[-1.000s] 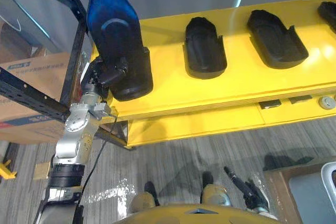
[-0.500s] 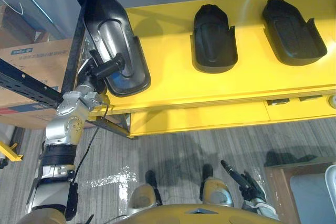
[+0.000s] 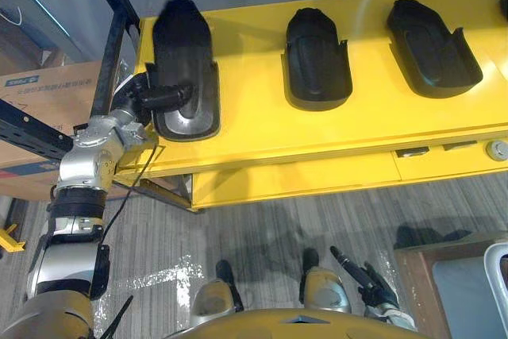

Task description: Walk over and take three plastic housings, then place them on the shelf

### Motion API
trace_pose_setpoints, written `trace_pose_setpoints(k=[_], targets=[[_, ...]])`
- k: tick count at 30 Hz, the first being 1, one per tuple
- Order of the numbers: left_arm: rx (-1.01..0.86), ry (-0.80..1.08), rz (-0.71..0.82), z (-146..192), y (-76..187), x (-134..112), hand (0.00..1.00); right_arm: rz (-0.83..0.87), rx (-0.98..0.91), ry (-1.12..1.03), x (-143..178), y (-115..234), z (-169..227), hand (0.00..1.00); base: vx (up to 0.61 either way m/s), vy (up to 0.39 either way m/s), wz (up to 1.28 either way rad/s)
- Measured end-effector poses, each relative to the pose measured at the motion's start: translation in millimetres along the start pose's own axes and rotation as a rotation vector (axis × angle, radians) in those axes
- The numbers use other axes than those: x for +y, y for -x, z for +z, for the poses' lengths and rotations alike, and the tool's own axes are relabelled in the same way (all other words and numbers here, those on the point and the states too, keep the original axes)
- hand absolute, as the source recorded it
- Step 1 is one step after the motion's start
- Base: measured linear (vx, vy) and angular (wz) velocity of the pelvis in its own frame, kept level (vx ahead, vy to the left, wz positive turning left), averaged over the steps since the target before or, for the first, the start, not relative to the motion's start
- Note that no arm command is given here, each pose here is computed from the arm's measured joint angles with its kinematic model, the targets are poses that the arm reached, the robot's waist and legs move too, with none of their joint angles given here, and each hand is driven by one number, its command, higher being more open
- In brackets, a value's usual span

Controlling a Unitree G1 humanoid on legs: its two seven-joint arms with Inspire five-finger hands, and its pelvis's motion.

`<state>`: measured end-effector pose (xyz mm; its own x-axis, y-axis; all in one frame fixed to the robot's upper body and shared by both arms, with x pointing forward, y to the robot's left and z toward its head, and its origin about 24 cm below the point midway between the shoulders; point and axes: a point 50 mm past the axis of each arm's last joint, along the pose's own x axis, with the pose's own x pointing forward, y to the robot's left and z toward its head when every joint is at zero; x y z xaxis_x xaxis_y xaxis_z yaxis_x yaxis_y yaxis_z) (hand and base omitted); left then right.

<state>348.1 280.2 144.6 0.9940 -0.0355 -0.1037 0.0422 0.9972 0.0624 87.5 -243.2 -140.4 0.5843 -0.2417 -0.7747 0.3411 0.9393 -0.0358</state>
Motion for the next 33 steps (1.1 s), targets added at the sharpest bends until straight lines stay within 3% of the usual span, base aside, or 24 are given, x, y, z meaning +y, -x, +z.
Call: trace_pose_setpoints(k=[8, 22, 26, 33], targets=[[0.033, -0.143, 0.058, 5, -4, 7, 1.00, 0.000, 0.010, -0.045, 4, 3, -7, 1.00, 0.00, 0.004, 0.00], [0.075, -0.031, 0.194, -10, -6, 10, 1.00, 0.000, 0.046, -0.062, 7, 6, -18, 1.00, -0.01, 0.004, -0.02], [0.023, 0.058, 0.226, -7, -8, -3, 1.00, -0.020, 0.069, -0.095, 6, 8, -25, 1.00, -0.02, 0.006, 0.07], [-0.192, 0.051, 0.247, 22, 4, -18, 1.00, -0.053, 0.085, -0.141, 3, 10, -31, 1.00, 0.00, 0.001, 0.03]])
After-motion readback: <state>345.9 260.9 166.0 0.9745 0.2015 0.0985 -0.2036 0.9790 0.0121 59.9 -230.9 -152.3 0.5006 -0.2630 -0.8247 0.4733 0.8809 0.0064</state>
